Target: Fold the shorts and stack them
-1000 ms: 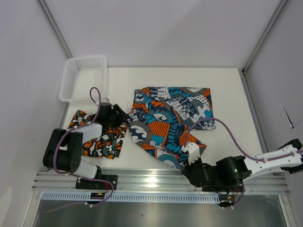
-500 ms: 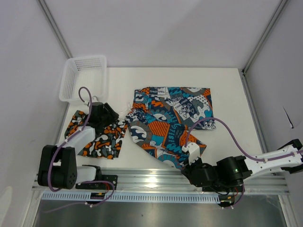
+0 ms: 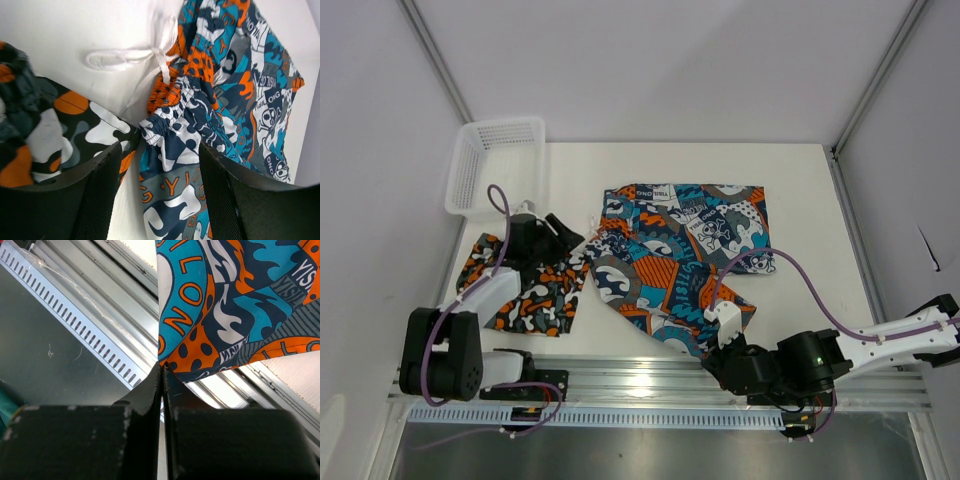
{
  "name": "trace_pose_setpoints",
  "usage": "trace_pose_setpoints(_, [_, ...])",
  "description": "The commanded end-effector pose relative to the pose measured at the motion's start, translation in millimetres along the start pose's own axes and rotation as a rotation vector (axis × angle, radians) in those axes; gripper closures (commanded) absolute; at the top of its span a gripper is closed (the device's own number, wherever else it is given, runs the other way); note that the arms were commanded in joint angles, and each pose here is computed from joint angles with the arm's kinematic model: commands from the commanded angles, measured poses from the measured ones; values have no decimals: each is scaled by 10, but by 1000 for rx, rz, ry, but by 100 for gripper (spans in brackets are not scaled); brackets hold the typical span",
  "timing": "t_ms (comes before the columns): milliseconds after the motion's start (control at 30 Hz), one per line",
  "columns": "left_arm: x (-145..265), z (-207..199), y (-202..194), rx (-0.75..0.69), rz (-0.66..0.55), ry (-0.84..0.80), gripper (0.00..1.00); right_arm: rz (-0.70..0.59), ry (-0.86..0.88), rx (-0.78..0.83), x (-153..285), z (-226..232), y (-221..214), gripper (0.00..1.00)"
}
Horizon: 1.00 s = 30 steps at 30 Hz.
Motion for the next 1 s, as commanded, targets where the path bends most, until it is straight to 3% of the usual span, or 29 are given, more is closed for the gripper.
trace_pose_setpoints(0, [-95,-205,21,38,28,-80,34,-44,11,-27,-3,39,72,100])
trace_pose_setpoints(400, [-472,-255,-136,93,107,-69,39,-44,15,-28,14,51,89,100])
trace_pose_setpoints(600, [-583,-318,-140,91,111,-79,50,-40,17,-33,20,46,83,100])
trace_pose_setpoints(700, [-610,-334,-152,83,92,-98,66,-36,22,-36,18,50,75,100])
trace_pose_setpoints(733, [-610,-347,-139,83,73,-104,78,-35,23,-34,14,56,73,100])
trace_pose_setpoints(833, [-616,-339,-169,69,67,-103,99,-30,19,-30,17,63,78,100])
trace_pose_setpoints(967, [-588,-380,-83,15,83,-73,100,-47,0,-39,106,83,182,100])
Point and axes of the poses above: each gripper's point midway between its finger pads, its own x axis back along the fingers, its own z axis along the line the jaws close on, y = z × x, the point moved 7 cm from there along x, back along the fingers, and after that the axes turned 8 degrees about -x, right-handed, at the moved point
